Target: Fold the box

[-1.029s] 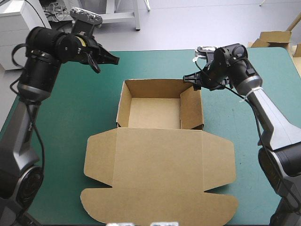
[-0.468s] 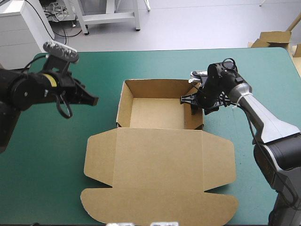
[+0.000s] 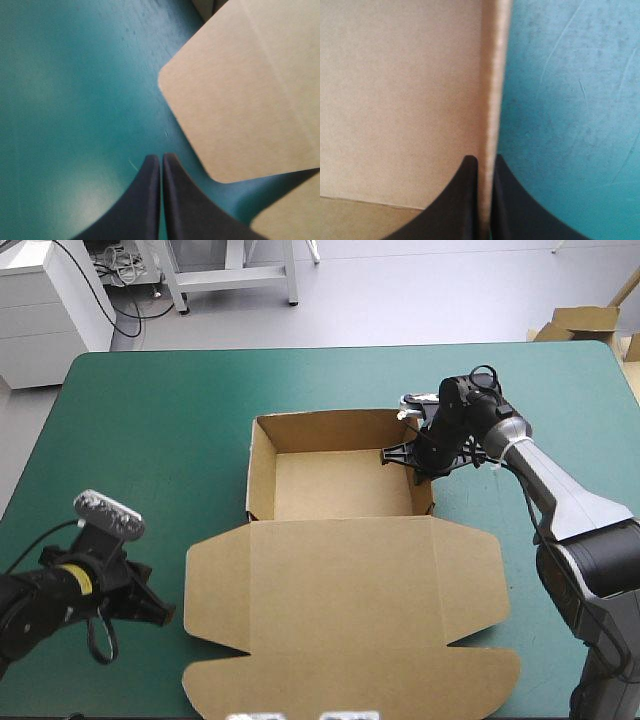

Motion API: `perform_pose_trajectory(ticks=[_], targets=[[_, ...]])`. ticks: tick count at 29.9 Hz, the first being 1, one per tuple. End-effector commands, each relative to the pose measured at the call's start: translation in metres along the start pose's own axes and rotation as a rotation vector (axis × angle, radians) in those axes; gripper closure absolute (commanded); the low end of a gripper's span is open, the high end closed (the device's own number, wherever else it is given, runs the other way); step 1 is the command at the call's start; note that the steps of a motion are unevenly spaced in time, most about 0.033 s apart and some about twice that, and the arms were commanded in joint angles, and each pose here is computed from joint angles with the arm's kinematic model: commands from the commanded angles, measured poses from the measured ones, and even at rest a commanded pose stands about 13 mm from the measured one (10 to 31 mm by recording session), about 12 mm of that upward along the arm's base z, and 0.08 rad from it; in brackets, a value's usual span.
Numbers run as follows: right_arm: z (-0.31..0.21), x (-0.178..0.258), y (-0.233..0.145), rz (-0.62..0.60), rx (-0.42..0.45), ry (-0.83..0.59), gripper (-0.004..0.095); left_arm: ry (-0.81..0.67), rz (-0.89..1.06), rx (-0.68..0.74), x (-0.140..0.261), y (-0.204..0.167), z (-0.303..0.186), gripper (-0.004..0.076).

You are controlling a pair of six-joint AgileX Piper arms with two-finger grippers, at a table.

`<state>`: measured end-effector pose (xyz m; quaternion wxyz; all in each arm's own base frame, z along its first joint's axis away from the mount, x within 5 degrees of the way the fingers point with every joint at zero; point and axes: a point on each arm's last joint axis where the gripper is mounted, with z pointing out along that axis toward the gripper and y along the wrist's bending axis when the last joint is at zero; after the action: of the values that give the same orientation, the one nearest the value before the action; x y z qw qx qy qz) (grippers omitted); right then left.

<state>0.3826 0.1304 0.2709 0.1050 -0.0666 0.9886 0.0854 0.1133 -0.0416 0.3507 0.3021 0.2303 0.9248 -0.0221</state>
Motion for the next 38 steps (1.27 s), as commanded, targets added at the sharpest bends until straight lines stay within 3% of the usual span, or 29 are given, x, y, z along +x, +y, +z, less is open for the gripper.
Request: perform_pose_trajectory(ticks=[1, 10, 17, 24, 30, 32, 38], targets=[[-0.028, -0.001, 0.001, -0.025, -0.013, -0.078, 0.0928, -0.045, -0.002, 0.003, 0.030, -0.005, 0.004, 0.0731], [-0.064, -0.009, -0.043, 0.078, 0.050, -0.185, 0.0929, -0.069, -0.005, -0.001, 0.097, -0.013, 0.019, 0.0731], [-0.097, 0.001, -0.141, 0.248, 0.167, -0.249, 0.0928, -0.162, -0.013, -0.012, 0.109, -0.014, 0.008, 0.0731], [-0.126, 0.039, -0.248, 0.462, 0.305, -0.270, 0.0929, -0.164, -0.013, -0.012, 0.110, -0.014, 0.008, 0.0731], [-0.142, 0.074, -0.301, 0.621, 0.369, -0.275, 0.0923, -0.164, -0.013, -0.012, 0.110, -0.014, 0.008, 0.0731], [-0.144, 0.079, -0.307, 0.670, 0.373, -0.282, 0.0881, -0.164, -0.013, -0.012, 0.110, -0.014, 0.008, 0.0731], [-0.145, 0.083, -0.311, 0.697, 0.397, -0.277, 0.0524, -0.164, -0.013, -0.012, 0.110, -0.014, 0.008, 0.0731]])
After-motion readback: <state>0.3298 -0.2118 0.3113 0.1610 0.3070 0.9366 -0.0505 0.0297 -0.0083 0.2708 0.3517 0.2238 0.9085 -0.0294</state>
